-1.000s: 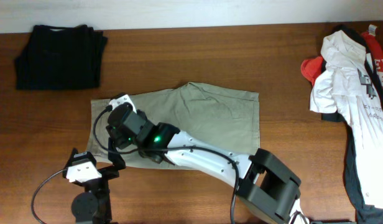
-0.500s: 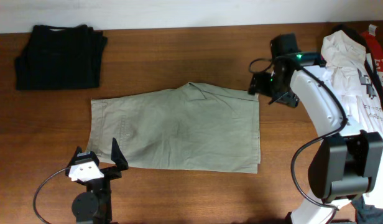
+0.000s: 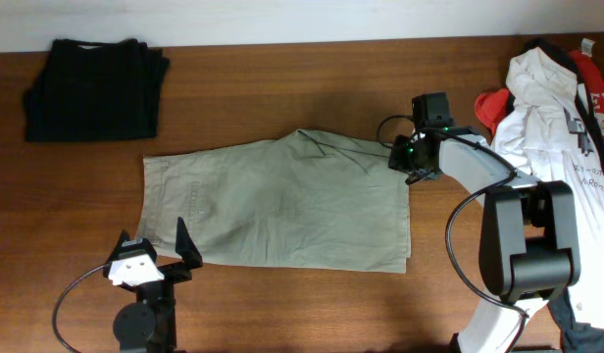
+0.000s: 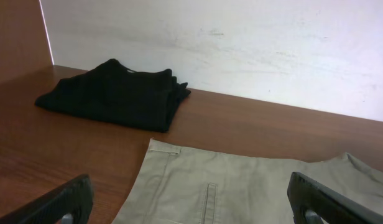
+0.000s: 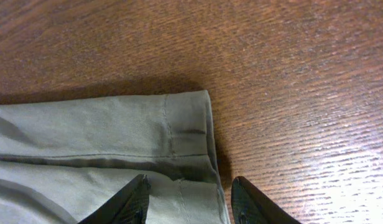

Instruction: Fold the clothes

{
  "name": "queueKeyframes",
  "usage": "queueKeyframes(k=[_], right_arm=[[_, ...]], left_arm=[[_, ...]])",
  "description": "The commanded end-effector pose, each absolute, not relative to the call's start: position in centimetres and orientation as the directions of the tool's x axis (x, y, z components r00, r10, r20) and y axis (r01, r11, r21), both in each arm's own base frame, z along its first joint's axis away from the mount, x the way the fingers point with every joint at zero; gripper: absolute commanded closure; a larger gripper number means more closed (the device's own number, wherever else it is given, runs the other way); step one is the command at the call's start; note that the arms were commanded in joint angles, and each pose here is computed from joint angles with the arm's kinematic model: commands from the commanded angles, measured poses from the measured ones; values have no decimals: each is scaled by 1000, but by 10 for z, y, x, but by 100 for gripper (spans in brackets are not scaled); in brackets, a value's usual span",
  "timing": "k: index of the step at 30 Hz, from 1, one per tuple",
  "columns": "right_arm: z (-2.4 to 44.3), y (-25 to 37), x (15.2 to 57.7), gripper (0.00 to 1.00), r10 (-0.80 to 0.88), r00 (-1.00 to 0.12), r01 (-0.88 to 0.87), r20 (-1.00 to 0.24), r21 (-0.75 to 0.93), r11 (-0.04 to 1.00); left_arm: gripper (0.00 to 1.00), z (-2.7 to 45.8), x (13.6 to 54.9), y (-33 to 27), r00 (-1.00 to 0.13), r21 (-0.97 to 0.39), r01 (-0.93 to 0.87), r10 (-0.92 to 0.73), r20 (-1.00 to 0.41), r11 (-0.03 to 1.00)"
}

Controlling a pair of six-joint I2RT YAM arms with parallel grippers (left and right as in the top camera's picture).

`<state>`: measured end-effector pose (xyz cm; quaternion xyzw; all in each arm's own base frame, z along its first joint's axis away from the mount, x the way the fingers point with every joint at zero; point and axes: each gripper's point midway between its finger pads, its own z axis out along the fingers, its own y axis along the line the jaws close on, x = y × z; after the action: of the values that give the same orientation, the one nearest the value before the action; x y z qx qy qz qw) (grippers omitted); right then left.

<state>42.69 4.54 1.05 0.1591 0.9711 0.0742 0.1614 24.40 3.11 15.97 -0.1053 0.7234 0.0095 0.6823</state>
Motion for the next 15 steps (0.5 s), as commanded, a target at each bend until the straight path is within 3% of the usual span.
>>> queueKeyframes(k=[1,2,6,15], right_arm=[[7,43,425,63,333,-897,293,-291,174,940],[6,41,425,65,333,-895,297,-296,161,941],[13,40,432,94,334,-888,297,-315,159,941],[66,41,451,96,338,-847,277,-411,202,939]], left_arm=[[0,159,244,30,-50,-121,-159,-131,-990,980],[0,159,244,30,-50,-121,-159,-131,-990,980],[0,159,244,30,-50,-121,-159,-131,-990,980],[0,159,244,30,-50,-121,-159,-131,-990,980]])
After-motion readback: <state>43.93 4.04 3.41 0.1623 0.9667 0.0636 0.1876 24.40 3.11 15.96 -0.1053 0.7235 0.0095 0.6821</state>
